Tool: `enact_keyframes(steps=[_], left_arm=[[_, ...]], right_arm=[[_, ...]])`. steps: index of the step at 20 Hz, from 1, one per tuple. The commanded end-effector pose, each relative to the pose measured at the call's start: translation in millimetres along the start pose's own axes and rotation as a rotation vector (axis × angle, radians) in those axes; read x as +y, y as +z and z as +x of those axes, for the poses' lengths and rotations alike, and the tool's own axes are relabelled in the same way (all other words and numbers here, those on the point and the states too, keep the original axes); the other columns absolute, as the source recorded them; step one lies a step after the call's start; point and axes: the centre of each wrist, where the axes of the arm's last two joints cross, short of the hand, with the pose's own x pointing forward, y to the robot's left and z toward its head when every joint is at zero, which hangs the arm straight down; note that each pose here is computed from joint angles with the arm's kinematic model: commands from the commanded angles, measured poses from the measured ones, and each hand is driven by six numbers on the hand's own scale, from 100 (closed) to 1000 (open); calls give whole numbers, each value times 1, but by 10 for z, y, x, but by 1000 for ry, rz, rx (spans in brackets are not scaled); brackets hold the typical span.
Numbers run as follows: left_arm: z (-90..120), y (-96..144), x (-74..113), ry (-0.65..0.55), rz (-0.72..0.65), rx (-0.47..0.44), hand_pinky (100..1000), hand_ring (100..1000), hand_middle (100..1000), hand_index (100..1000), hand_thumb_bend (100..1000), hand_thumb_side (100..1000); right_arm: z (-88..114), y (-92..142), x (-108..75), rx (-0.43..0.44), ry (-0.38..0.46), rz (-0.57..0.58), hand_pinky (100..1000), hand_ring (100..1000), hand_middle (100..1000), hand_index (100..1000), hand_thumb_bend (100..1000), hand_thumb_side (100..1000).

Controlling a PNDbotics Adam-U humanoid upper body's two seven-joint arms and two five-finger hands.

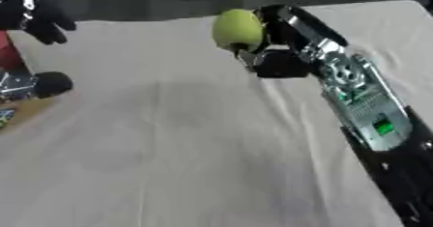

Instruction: Pick up the objects with one hand, pass them to the other hand, and then place them into the box on the other side of the table.

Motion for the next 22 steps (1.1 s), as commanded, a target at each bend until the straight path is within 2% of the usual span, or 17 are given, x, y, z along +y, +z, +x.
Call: enact_keyframes(steps=[1,6,12,22], left_arm=[[98,-15,41,-45,-13,-24,713,682,713,762,631,504],[144,-60,14,-58,-27,-36,714,682,713,761,628,505],[254,-156,-39,-115,16,-79,726,705,732,774,635,451],[353,-268,-199,-161,20,-85,722,697,723,769,663,471]], right_arm=[[140,-52,32,-45,27,30,565,503,492,448,100,100],[165,-92,103,-56,41,53,567,504,493,448,100,100],[236,-180,289,-75,43,107,573,510,495,450,100,100],[296,-264,473,-78,38,144,567,511,497,452,100,100]])
